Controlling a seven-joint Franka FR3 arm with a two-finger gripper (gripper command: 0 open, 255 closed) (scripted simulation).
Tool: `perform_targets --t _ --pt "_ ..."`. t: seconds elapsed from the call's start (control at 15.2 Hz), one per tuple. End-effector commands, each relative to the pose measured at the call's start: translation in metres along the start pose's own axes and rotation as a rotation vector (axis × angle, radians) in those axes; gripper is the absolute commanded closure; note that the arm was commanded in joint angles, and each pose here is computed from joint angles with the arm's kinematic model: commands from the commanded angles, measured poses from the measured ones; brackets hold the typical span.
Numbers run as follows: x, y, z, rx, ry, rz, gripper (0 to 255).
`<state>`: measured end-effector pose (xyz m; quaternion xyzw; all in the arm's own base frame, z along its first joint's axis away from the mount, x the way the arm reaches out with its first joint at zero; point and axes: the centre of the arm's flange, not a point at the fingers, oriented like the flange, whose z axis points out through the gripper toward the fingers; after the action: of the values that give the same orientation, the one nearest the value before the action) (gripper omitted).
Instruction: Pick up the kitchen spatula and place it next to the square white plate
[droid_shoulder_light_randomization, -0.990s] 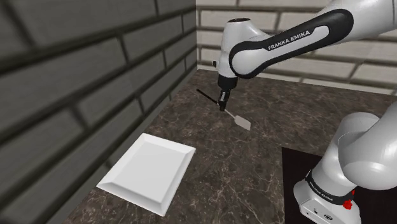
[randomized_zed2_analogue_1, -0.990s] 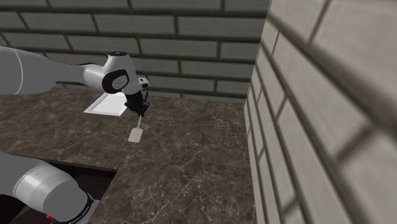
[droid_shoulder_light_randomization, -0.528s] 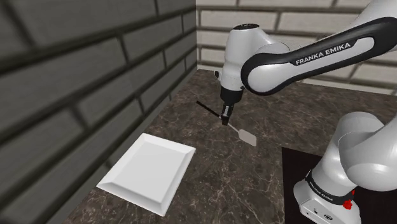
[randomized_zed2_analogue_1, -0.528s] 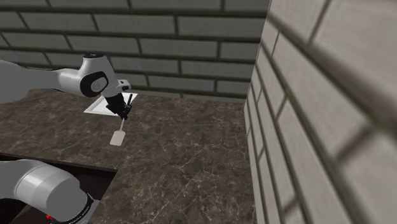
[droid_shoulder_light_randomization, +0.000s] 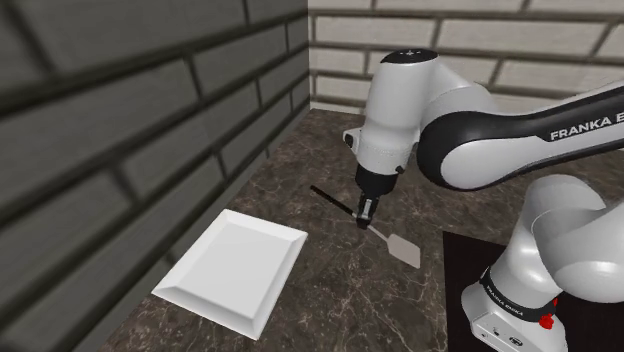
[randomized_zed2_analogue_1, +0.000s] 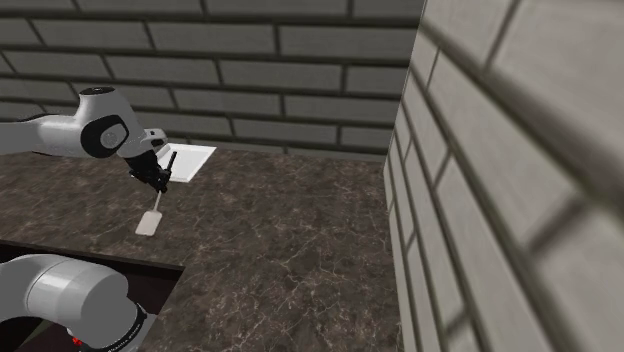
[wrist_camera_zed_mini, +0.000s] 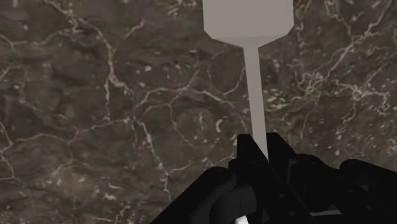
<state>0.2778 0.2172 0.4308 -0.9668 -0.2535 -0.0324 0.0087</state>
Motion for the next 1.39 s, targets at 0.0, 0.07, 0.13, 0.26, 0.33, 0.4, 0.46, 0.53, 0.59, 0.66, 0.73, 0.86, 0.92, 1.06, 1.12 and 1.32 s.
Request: perform_targets --t 0.0,0.07,0.13,0.26,0.33,0.4,0.46,0.53,0.59,0.66,0.73,0.86,0.92,1.06,1.12,1.32 --pt "-0.009 -0.027 0.001 0.000 -0.001 0.002 255" --pt "-0.014 -0.039 0.001 0.000 -0.001 0.002 255" --pt "-0.019 -0.051 0.000 0.000 -0.001 0.002 255" --pt "-0.030 -0.076 0.000 0.000 -0.001 0.002 255" --pt "-0.035 -0.088 -0.001 0.000 -0.001 0.002 255" --pt "-0.040 -0.100 -0.001 0.000 -0.001 0.002 255" --pt "-0.045 -0.112 -0.001 0.000 -0.001 0.002 255" --pt "-0.050 -0.124 -0.002 0.000 -0.001 0.002 255" --pt "-0.055 -0.137 -0.002 0.000 -0.001 0.002 255" --pt "-0.060 -0.149 -0.002 0.000 -0.001 0.002 255" --pt "-0.065 -0.162 -0.003 0.000 -0.001 0.002 255" --pt "-0.066 -0.162 0.008 0.000 -0.001 0.002 255" --pt "-0.066 -0.162 0.013 0.000 -0.001 0.002 255" --pt "-0.067 -0.162 0.024 0.000 -0.001 0.002 255" --pt "-0.067 -0.162 0.029 0.000 -0.001 0.002 255" --pt "-0.068 -0.162 0.045 0.000 -0.001 0.002 255"
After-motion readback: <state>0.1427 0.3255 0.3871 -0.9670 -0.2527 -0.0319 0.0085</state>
